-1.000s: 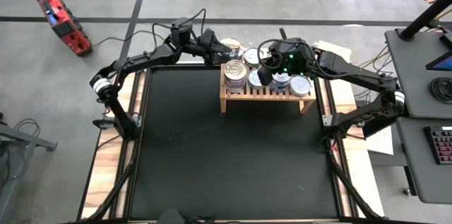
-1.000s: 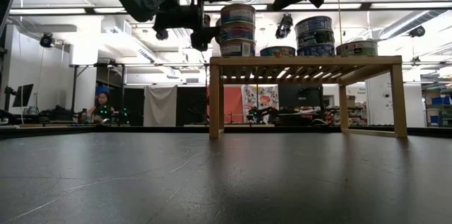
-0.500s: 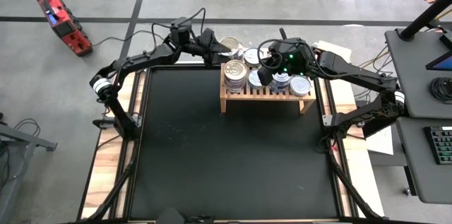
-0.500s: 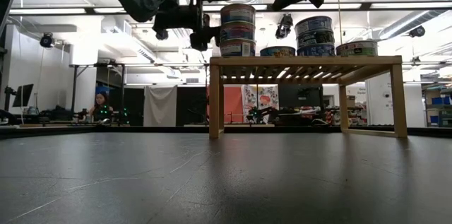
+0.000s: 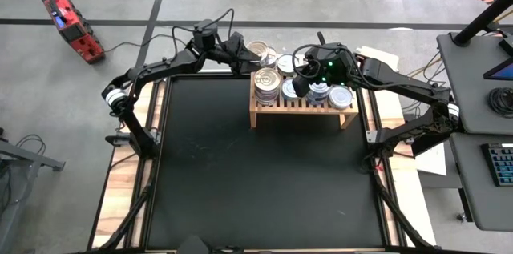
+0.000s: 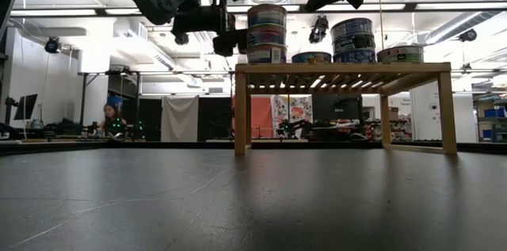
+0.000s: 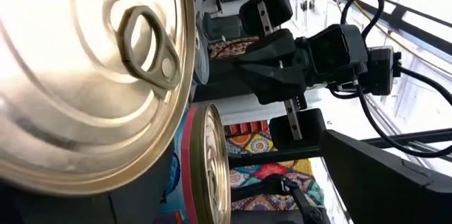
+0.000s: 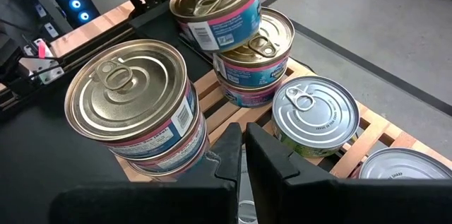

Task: Stack canned seafood by type on shelf
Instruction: Stack the blue-pink tuna can on top of the blue-pink tuna can on the shelf

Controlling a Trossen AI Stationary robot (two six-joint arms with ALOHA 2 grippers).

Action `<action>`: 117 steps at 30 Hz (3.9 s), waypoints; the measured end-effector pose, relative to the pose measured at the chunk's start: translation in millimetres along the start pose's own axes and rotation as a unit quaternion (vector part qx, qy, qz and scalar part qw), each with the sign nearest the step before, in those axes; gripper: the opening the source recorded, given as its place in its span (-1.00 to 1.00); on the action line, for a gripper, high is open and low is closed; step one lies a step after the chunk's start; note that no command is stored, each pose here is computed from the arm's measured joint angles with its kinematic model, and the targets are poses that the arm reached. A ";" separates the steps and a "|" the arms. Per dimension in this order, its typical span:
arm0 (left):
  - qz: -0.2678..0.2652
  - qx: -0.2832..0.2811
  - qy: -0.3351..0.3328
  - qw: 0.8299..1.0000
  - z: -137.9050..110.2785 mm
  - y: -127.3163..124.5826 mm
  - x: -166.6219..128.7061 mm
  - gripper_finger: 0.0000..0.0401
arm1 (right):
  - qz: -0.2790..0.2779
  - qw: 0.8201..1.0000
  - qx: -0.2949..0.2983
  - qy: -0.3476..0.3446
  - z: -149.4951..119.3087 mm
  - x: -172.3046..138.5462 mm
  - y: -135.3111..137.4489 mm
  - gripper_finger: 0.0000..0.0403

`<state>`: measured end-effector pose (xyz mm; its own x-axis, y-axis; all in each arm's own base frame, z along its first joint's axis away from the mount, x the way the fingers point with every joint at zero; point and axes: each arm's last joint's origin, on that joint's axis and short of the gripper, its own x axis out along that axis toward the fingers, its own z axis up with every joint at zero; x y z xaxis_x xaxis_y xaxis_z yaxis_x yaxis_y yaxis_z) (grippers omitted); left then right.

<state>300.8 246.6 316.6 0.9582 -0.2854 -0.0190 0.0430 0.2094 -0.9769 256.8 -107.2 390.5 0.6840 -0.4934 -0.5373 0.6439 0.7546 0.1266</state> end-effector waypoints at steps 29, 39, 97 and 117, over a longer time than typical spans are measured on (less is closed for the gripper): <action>-0.002 0.005 0.009 1.000 -0.5 -0.1 0.0 0.70 | 0.031 0.998 0.031 -0.053 12.4 0.7 -1.1 -0.94; -0.002 0.005 0.009 1.000 -0.5 -0.1 0.0 0.70 | 0.158 0.976 0.105 -0.103 43.0 44.2 -28.6 -0.94; -0.004 0.016 0.006 1.000 -0.2 -0.7 0.0 0.70 | 0.123 0.989 0.054 0.067 93.7 124.0 -37.6 -0.94; -0.011 0.028 0.006 1.000 0.2 -2.9 0.1 0.70 | 0.081 0.992 0.038 0.090 89.0 116.4 -41.3 -0.94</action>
<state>300.8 246.1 319.5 0.9534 -0.3016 -0.0007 0.0801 0.2553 -0.9635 340.3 -234.3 397.0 0.7123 -0.2773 -0.6447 0.5591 0.7796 0.2823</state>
